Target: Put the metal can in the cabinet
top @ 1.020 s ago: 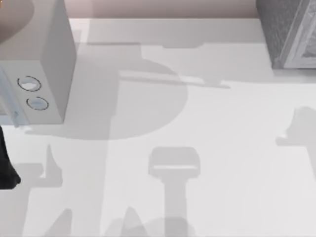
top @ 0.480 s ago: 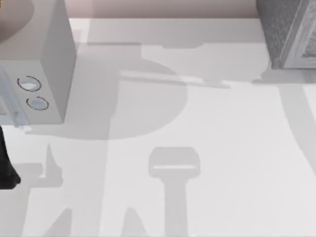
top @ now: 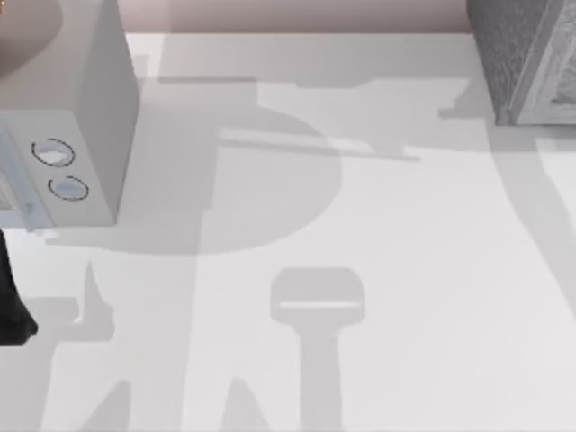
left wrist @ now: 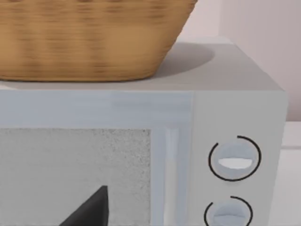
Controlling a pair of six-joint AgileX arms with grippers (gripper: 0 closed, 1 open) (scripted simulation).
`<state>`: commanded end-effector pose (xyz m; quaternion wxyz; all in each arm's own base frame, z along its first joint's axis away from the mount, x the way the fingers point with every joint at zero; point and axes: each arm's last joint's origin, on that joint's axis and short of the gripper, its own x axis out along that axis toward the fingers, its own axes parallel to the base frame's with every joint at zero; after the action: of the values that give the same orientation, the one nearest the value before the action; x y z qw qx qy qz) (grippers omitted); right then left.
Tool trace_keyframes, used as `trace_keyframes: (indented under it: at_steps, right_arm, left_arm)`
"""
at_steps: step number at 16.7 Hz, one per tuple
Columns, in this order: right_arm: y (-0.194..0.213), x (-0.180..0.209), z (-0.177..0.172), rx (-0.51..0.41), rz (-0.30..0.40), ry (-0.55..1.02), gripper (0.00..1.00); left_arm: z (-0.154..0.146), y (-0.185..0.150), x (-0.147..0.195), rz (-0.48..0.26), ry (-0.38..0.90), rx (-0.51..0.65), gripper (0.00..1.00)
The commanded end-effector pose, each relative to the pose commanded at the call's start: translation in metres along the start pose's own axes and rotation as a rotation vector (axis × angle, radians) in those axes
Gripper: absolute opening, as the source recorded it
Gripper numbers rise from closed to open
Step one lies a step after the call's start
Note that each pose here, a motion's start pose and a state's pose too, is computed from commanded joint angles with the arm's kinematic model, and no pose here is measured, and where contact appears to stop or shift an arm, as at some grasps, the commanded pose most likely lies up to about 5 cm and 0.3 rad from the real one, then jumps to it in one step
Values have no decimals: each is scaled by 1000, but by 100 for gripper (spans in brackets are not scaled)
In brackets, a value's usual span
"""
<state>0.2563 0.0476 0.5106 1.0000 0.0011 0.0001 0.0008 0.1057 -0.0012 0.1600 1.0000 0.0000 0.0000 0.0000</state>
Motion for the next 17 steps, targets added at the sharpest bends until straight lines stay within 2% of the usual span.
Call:
trace_keyframes:
  at_steps: [8, 17]
  right_arm:
    - [1, 11, 5, 2, 1, 2, 0]
    - [3, 96, 35, 2, -1, -17, 0]
  left_arm:
    - [0, 0, 0, 0, 0, 0, 100]
    - [0, 0, 0, 0, 0, 0, 100]
